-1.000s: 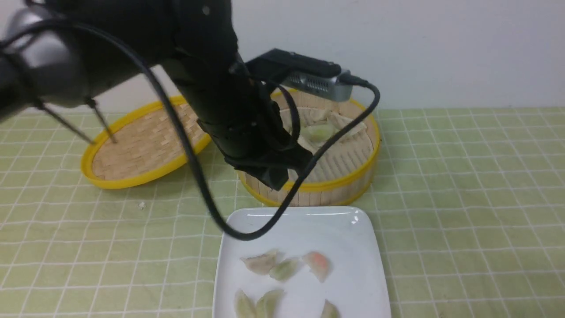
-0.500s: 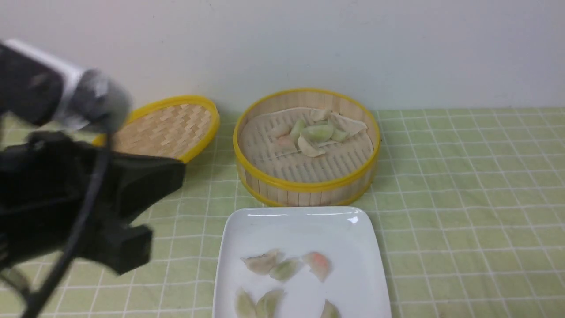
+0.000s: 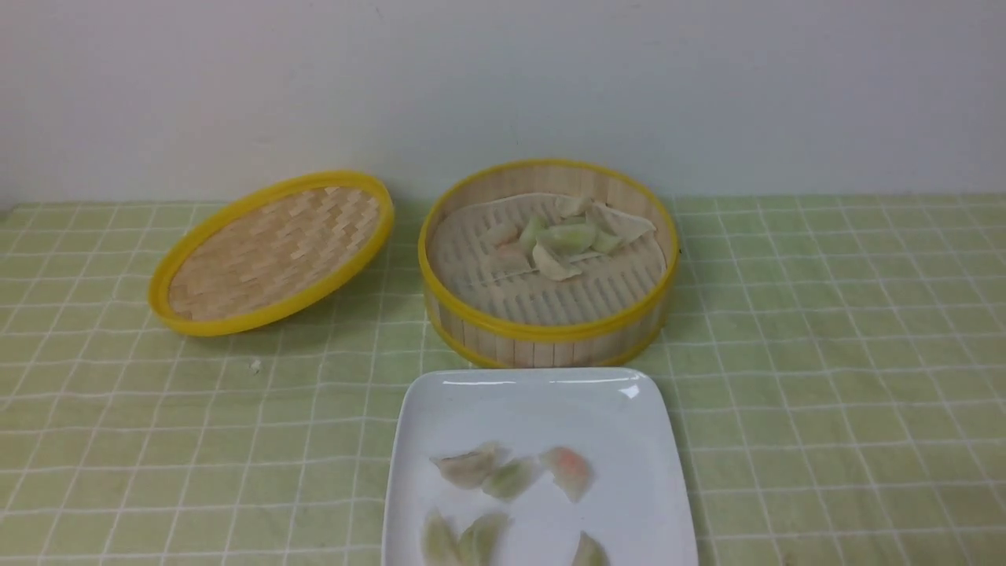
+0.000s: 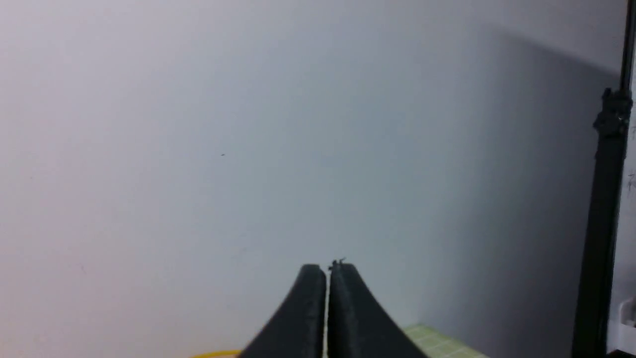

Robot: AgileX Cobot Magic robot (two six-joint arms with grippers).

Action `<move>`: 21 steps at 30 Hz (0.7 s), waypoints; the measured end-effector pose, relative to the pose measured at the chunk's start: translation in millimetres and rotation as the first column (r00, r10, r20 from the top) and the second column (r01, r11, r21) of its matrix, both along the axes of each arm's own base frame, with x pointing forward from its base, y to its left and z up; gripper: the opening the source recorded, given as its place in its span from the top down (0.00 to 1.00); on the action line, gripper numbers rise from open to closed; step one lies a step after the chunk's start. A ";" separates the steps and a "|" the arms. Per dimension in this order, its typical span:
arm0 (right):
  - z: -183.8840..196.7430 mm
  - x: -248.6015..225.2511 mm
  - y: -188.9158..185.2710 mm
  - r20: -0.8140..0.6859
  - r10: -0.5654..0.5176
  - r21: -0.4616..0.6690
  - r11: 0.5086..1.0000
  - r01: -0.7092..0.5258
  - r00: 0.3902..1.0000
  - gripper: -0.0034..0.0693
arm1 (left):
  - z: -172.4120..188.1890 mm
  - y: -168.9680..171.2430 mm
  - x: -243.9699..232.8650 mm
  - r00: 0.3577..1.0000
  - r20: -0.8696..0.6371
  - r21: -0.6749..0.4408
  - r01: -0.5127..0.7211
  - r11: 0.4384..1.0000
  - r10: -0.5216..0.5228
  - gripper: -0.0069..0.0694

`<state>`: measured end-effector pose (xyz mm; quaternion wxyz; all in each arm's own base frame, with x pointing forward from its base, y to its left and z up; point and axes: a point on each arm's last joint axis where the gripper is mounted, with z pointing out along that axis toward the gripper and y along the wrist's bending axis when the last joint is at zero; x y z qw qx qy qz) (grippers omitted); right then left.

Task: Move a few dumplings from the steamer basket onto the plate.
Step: Use the left arm to put the dumpling into the plate

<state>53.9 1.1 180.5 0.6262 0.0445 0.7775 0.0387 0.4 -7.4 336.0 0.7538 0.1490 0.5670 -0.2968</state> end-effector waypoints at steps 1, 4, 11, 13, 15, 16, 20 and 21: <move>-0.1 0.0 0.0 -0.001 0.000 0.001 1.000 0.000 1.000 0.97 | -3.4 -0.8 2.0 1.000 -0.002 0.019 -0.009 1.000 0.009 0.92; 0.0 0.0 0.1 0.000 0.000 0.002 1.000 0.000 1.000 0.97 | -10.5 -5.1 10.1 0.999 -0.027 0.068 -0.024 0.997 0.026 0.92; 0.0 0.0 0.0 0.000 0.000 0.001 1.000 0.000 1.000 0.97 | -16.4 -15.4 29.9 0.994 -0.088 0.188 -0.053 0.981 0.071 0.92; 0.0 0.0 0.0 0.000 0.000 0.001 1.000 0.000 1.000 0.97 | -20.5 -15.0 32.7 0.986 -0.115 0.233 -0.091 0.968 0.120 0.92; 0.0 0.0 0.0 0.000 0.000 0.001 1.000 0.000 1.000 0.97 | -24.8 -13.1 33.9 0.973 -0.147 0.265 -0.136 0.955 0.179 0.92; 0.0 0.0 0.0 0.000 0.000 0.001 1.000 0.000 1.000 0.97 | -27.8 -11.3 33.8 0.961 -0.166 0.287 -0.166 0.943 0.220 0.92; 0.0 0.0 0.0 0.000 0.000 0.001 1.000 0.000 1.000 0.97 | -39.0 -3.6 28.6 0.903 -0.230 0.353 -0.269 0.896 0.362 0.92; 0.0 0.0 0.0 0.000 0.000 0.001 1.000 0.000 1.000 0.97 | -41.7 -1.9 26.5 0.885 -0.244 0.367 -0.293 0.883 0.396 0.92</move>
